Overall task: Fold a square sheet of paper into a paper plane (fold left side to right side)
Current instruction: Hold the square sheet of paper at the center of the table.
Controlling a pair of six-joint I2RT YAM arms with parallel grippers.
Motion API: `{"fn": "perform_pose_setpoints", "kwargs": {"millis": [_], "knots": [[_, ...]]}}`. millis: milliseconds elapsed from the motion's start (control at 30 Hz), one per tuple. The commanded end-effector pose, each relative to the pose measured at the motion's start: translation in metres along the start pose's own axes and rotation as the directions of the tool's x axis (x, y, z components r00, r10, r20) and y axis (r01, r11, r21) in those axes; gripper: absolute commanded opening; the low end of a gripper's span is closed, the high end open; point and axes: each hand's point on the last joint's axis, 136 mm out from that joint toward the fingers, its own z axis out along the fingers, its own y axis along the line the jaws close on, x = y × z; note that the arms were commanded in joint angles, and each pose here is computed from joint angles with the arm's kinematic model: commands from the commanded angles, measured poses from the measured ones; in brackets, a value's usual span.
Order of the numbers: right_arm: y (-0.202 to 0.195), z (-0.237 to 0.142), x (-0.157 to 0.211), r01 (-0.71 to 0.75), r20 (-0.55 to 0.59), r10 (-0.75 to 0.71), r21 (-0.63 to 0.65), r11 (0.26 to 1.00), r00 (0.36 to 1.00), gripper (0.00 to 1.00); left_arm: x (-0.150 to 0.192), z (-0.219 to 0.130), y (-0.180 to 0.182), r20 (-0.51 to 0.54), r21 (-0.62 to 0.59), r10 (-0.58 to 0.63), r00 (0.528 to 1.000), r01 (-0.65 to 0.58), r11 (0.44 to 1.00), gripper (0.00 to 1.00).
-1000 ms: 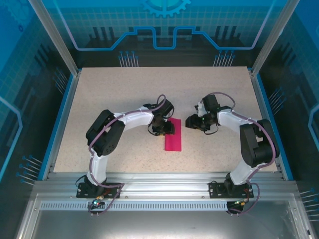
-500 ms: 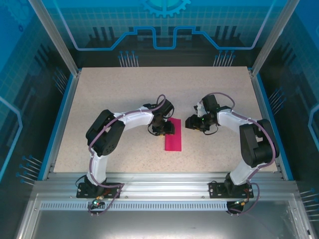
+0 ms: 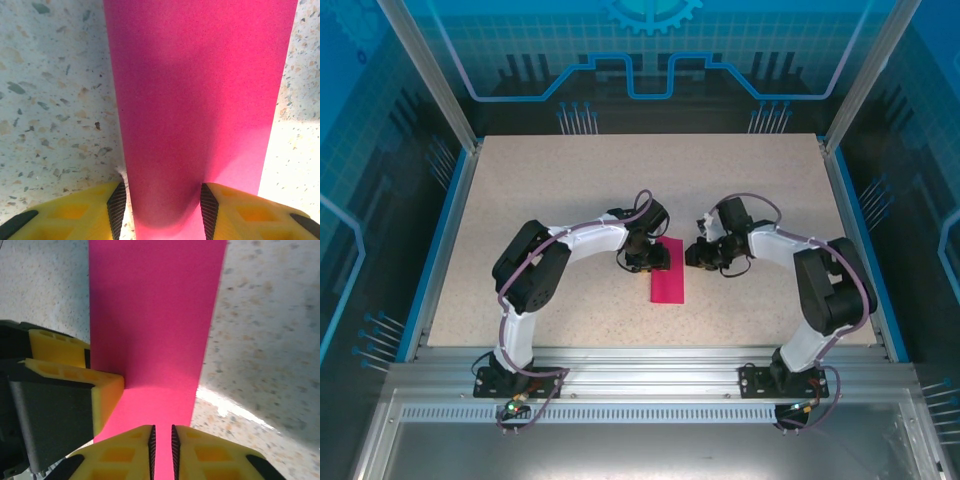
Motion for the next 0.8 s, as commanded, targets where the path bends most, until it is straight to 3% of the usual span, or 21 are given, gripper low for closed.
{"fn": "perform_pose_setpoints", "kwargs": {"millis": [0,500,767], "knots": [[0.009,0.012,0.006,0.002,-0.038,-0.004,-0.032,0.999,0.999,0.14,0.003,0.007,0.010,-0.026,-0.034,-0.026,0.999,0.025,0.999,0.48],[-0.021,0.038,0.022,-0.035,-0.128,0.048,0.103,0.994,0.991,0.13,0.004,0.006,0.009,-0.028,-0.031,-0.024,0.999,0.023,0.999,0.48],[-0.047,0.045,0.039,-0.060,-0.183,0.096,0.196,0.979,0.978,0.13,-0.004,-0.025,0.003,0.023,0.006,-0.012,1.000,0.012,1.000,0.50]]}}
